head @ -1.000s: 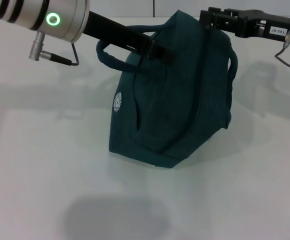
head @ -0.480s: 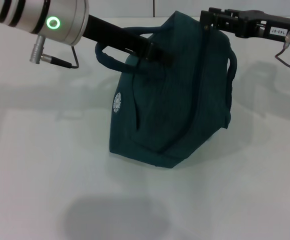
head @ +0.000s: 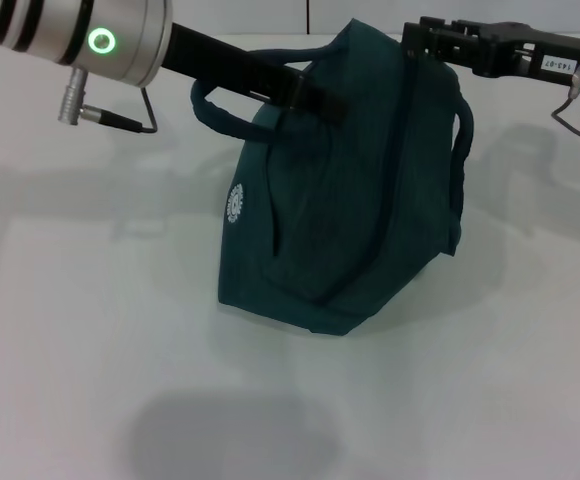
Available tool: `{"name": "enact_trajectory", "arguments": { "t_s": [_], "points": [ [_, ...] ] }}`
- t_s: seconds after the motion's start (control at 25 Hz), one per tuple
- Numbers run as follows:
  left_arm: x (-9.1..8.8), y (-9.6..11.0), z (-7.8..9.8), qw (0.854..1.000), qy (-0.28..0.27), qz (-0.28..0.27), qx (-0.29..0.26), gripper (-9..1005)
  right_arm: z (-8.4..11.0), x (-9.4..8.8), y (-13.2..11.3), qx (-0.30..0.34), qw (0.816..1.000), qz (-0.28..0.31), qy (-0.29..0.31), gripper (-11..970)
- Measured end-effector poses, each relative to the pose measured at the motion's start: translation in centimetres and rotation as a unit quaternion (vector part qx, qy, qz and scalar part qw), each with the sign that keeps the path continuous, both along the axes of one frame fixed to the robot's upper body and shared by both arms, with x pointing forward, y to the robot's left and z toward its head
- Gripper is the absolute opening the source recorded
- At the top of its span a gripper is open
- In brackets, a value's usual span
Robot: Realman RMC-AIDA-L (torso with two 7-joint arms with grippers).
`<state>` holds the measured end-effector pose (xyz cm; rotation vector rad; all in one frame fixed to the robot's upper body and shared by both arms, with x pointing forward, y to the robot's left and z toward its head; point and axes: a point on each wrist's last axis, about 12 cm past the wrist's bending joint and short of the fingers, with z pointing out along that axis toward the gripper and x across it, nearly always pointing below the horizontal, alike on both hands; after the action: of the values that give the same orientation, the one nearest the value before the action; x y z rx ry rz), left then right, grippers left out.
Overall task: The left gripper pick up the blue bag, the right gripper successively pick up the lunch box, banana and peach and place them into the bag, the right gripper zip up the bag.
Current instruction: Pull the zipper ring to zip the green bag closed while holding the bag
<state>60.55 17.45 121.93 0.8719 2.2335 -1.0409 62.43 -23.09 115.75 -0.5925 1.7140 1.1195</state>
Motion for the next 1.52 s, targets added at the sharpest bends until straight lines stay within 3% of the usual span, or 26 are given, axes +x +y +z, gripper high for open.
{"name": "enact_trajectory", "arguments": {
  "t_s": [0.76, 1.52],
  "points": [
    [-1.1, -0.4, 0.4, 0.998, 0.0, -0.059, -0.024, 34, -0.1, 0.1, -0.2, -0.001, 1.0, -0.009, 0.001, 444],
    [-2.6, -0.5, 0.8, 0.988, 0.002, -0.128, -0.081, 34, -0.3, 0.1, -0.3, -0.003, 1.0, -0.013, 0.004, 452]
  ]
}}
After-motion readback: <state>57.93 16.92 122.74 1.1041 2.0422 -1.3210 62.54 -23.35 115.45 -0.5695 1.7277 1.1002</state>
